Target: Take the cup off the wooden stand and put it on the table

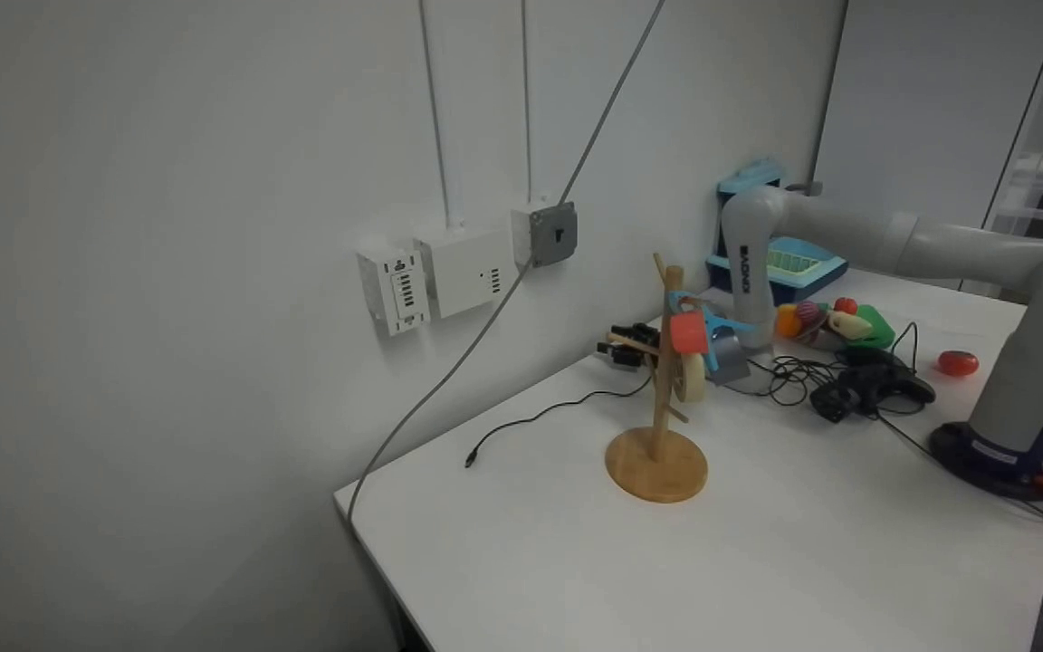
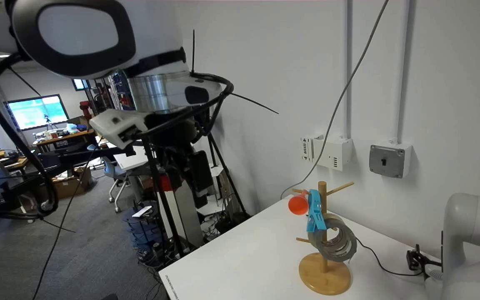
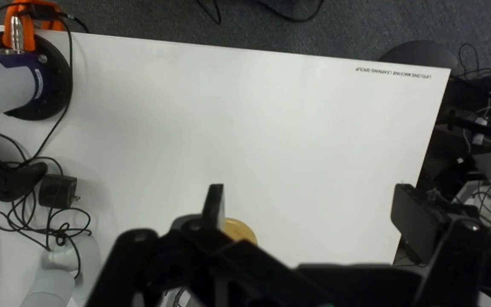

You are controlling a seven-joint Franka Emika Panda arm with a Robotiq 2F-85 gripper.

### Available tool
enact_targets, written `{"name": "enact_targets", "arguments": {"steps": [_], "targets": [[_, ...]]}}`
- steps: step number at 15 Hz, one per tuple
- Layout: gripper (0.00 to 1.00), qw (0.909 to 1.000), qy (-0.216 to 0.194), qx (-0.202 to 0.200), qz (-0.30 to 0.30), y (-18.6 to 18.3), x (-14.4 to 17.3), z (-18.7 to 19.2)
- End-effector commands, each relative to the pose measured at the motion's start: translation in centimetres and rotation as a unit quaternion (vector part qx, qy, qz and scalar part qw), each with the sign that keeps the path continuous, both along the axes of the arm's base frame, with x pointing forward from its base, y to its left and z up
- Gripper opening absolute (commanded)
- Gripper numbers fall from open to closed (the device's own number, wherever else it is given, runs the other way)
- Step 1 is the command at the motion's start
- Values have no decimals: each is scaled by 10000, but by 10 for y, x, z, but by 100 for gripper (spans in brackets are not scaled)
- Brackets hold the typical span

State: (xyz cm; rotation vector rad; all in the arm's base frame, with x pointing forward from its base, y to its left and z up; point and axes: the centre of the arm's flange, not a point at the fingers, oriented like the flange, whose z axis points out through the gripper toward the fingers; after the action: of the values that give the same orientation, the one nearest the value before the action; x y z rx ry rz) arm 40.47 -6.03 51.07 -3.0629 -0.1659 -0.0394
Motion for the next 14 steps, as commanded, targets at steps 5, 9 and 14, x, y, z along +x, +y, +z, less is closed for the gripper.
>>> {"name": "enact_targets", "arguments": {"steps": [5, 9, 14], "targets": [[100, 9953, -854, -74, -456, 20, 14, -12], [100, 9967, -724, -83, -369, 17, 17, -11], [100, 9966, -725, -83, -375, 17, 17, -11]]}}
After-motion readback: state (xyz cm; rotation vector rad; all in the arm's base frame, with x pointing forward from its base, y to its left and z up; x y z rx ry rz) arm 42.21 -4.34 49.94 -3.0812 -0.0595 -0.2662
